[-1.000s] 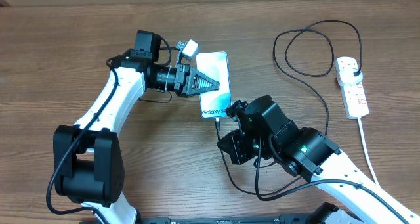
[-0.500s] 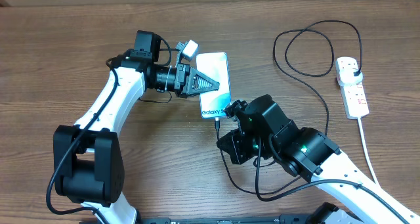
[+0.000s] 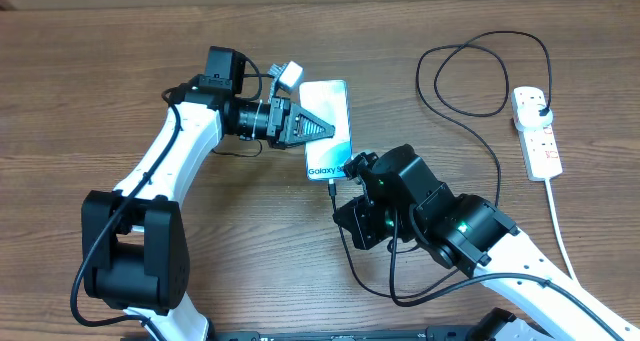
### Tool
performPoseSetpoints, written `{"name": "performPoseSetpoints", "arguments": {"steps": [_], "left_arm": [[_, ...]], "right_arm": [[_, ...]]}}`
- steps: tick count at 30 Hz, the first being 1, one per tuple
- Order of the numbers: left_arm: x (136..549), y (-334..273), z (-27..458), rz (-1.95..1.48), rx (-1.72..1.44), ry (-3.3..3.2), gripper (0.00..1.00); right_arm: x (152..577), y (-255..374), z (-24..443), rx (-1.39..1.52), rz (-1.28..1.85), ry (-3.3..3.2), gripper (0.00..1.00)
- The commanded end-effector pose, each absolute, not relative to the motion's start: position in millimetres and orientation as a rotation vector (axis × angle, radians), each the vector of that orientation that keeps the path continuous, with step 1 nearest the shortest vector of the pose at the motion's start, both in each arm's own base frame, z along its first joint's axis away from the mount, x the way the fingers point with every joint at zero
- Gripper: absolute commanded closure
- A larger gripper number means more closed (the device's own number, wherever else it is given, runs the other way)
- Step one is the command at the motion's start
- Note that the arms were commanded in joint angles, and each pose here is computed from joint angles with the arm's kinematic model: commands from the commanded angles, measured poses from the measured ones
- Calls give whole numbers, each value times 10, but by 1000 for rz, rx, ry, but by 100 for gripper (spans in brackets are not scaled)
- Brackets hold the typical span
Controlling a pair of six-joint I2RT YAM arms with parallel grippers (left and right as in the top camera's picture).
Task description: Plug charger to phone and switch on socket
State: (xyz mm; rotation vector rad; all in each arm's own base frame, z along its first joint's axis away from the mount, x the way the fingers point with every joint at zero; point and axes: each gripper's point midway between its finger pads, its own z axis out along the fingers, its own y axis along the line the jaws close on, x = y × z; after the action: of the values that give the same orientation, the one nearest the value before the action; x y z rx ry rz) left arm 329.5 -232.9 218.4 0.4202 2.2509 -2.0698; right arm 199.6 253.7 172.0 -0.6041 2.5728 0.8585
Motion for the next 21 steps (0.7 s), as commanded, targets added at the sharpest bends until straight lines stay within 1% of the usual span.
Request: {"name": "performPoseSetpoints", "arguments": {"steps": [1, 7, 13, 21], "left_arm": [[3249, -2397, 2312, -2088, 469, 2223, 96], [3254, -2397, 2300, -2078, 468, 2229, 96], [3297, -2390, 2189, -1992, 455, 2287, 96], [3297, -2391, 2187, -1973, 494, 2263, 96]], "right_arm": [[2114, 2539, 1746, -606, 808, 2541, 96], [2133, 2555, 1667, -610, 797, 2563, 96], [2147, 2568, 1685, -610, 803, 2552, 96], [2180, 2595, 1733, -617, 809, 2525, 96]]}}
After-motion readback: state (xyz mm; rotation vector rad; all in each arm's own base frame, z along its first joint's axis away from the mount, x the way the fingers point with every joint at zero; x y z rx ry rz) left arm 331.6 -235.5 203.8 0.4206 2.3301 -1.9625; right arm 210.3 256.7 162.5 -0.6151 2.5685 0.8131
